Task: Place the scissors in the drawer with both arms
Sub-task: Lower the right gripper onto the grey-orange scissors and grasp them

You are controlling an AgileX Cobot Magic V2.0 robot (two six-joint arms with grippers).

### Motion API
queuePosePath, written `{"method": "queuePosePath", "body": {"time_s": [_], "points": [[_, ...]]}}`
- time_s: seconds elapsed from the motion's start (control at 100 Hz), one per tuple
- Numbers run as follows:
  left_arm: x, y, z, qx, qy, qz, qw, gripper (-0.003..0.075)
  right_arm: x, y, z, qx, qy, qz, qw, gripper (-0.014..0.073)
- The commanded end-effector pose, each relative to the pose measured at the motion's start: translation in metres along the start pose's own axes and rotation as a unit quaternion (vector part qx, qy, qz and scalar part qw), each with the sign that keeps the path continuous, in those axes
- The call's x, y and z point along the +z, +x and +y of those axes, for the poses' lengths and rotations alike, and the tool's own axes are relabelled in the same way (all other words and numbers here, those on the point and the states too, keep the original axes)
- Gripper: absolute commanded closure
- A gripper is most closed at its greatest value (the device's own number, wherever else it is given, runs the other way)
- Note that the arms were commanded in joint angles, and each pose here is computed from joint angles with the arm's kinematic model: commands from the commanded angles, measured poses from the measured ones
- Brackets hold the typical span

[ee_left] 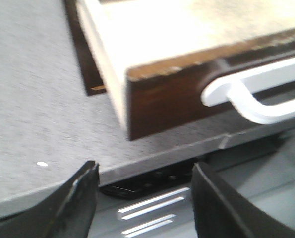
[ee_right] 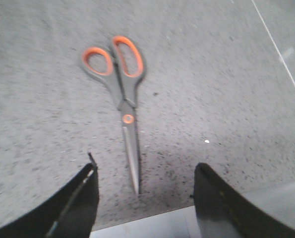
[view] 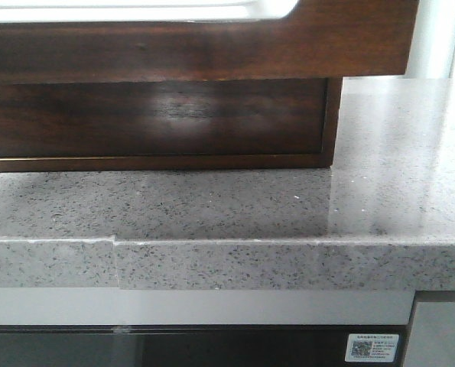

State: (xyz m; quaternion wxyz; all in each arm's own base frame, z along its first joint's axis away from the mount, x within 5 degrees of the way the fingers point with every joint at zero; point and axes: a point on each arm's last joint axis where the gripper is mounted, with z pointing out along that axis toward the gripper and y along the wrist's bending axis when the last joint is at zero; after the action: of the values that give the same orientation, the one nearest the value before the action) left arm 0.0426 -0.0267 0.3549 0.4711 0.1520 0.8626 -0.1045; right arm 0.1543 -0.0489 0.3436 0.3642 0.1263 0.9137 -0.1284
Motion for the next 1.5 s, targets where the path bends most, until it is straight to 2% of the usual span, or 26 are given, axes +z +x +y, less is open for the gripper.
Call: {"method": "queuePosePath", "body": {"time_s": [0.0,0.1,0.17,0.23,0.32,0.61,0.99,1.32,1.49], "points": [[-0.006,-0.016,0.005,0.010,-0.026,-0.058,0.998,0.0332,0.012,-0.018,-0.009,0.011,0.025,0.000,1.000,0.0239],[-0.004,-0.020,0.006,0.014,-0.029,-0.082,0.996,0.0332,0.036,-0.022,-0.012,0.015,0.020,0.055,0.998,0.0239],[-0.002,-0.022,0.007,0.013,-0.033,-0.097,0.995,0.0332,0.051,-0.027,-0.011,0.018,-0.006,0.091,0.996,0.0239],[-0.001,-0.024,0.008,0.013,-0.035,-0.104,0.994,0.0332,0.064,-0.032,-0.009,0.009,-0.033,0.117,0.993,0.0239],[-0.002,-0.026,0.008,0.013,-0.037,-0.111,0.993,0.0332,0.083,-0.038,-0.009,-0.011,-0.045,0.161,0.986,0.0240],[0.000,-0.025,0.009,0.013,-0.037,-0.110,0.993,0.0332,0.126,-0.060,-0.003,-0.023,-0.076,0.223,0.972,0.0240],[0.003,-0.023,0.009,0.012,-0.036,-0.104,0.994,0.0332,0.161,-0.067,0.002,-0.034,-0.101,0.270,0.957,0.0246],[0.003,-0.023,0.009,0.012,-0.036,-0.104,0.994,0.0332,0.169,-0.064,0.004,-0.042,-0.111,0.282,0.952,0.0376],[0.003,-0.023,0.009,0.012,-0.036,-0.104,0.994,0.0332,0.169,-0.063,0.004,-0.046,-0.113,0.286,0.951,0.0490]]}}
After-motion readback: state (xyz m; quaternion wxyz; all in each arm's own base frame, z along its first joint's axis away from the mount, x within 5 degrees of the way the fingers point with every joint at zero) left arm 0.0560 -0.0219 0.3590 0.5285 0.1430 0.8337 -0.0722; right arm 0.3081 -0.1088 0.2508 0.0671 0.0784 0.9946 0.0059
